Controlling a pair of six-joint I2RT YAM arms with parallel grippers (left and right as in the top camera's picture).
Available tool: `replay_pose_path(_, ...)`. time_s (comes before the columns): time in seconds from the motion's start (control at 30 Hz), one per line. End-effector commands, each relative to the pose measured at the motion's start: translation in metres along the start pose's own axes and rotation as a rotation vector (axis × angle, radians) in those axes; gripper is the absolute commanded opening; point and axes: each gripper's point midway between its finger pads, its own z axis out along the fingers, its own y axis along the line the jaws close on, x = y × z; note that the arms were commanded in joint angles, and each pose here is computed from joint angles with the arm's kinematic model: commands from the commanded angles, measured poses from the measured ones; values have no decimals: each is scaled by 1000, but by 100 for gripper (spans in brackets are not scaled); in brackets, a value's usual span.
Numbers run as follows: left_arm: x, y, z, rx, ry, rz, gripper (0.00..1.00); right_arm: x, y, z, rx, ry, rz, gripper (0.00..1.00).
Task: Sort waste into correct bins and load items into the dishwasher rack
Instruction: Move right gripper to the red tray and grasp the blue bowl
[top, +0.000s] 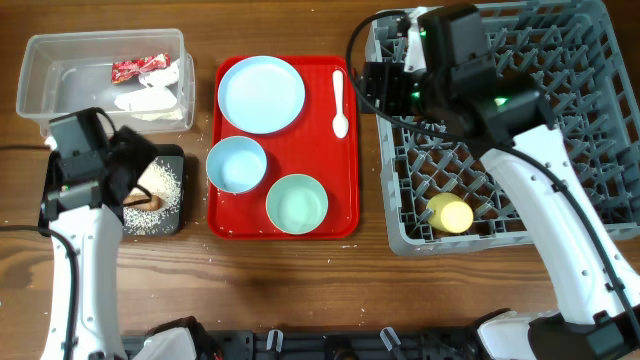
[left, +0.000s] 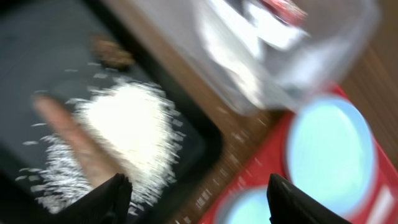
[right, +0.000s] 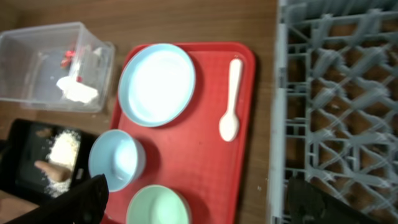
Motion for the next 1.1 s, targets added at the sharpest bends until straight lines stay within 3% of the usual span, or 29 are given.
replay_pose_path(0.0, 32, -57, -15, 202, 68, 324, 74, 21, 25, 31, -43, 72, -8, 93)
replay_pose_path(0.07, 53, -76, -18, 247, 96, 453, 74, 34, 45, 48, -67, 104, -49, 93)
replay_pose_path(0.27, 78, -87, -22, 251, 136, 526, 73, 75, 87, 95, -102, 205, -104, 92)
replay_pose_path(0.37, 66, -74, -18, 201, 121, 444, 77, 96, 102, 123, -127, 258, -107, 88)
replay_pose_path(0.43, 55, -64, -16, 177, 111, 374, 78, 106, 110, 137, -147, 280, -114, 75)
replay_pose_path(0.67, 24, -31, -11, 109, 65, 264, 89, 133, 118, 186, -146, 318, -94, 53)
replay_pose_path(0.7, 21, -27, -11, 102, 60, 253, 95, 136, 118, 194, -145, 320, -89, 50)
replay_pose_path(0.73, 19, -26, -11, 99, 56, 248, 100, 140, 117, 201, -136, 328, -65, 50)
replay_pose_path(1.07, 19, -25, -11, 96, 55, 247, 100, 171, 111, 234, -144, 412, -36, 45)
